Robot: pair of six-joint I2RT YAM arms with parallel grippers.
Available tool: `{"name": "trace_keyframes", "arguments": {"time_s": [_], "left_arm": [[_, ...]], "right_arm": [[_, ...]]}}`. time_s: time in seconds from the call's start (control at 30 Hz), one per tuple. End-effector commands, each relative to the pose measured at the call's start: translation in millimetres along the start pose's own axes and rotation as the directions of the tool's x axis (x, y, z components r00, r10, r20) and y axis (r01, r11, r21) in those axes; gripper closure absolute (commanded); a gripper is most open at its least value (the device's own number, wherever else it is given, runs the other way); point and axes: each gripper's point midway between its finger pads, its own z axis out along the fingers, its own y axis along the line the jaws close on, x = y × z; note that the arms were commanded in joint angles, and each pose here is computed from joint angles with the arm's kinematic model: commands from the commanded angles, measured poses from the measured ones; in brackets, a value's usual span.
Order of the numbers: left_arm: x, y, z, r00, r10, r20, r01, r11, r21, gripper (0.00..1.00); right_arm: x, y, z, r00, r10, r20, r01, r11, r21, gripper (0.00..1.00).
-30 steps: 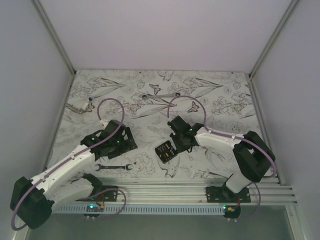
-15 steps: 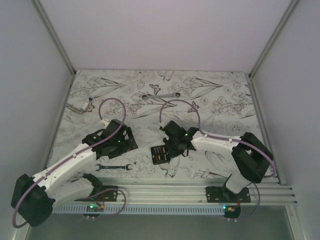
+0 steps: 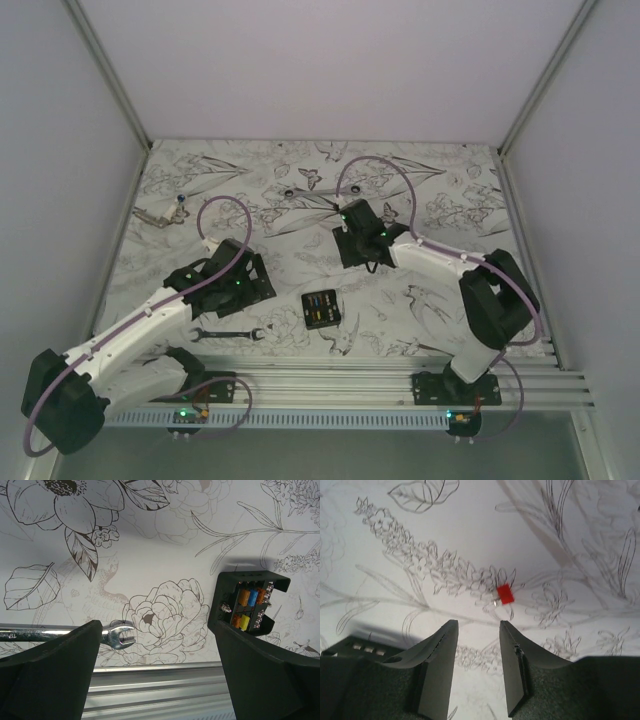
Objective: Snap on the fuse box
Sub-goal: Pick up the fuse from the center of the board.
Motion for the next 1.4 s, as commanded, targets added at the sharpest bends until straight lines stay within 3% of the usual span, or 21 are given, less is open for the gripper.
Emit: {"name": "trace_keyframes", "arguments": {"time_s": [0.0,0.57,1.13,1.37], "left_arm": [[-0.6,3.6,-1.2,1.000,0.012,0.006,-0.012,1.000,-0.015,0.01],[0.3,3.2,3.4,1.000,0.020,-0.011,-0.020,0.999,-0.031,0.01],[0.4,0.0,0.6,1.000,0.018,-0.009,-0.019,1.000,-0.010,0.01],[0.0,0.2,-0.7,1.000,0.019,-0.004,-0.019,1.000,-0.004,0.01]], "right_arm": [[-28.5,-12.3,19.6,0.998,-0.022,0.063,0.021,1.000,0.020,0.55],[-14.0,-32.7,60.9,1.000,0.004,-0.022,-0.001,0.993,0.117,0.54],[33.8,-46.6,39.2,0.989,-0.012,-0.150,0.039,0.983,0.177,0.53],[19.8,-32.9,33.0,0.992,0.049,-0.117,-0.036,0.993,0.114,0.52]]}}
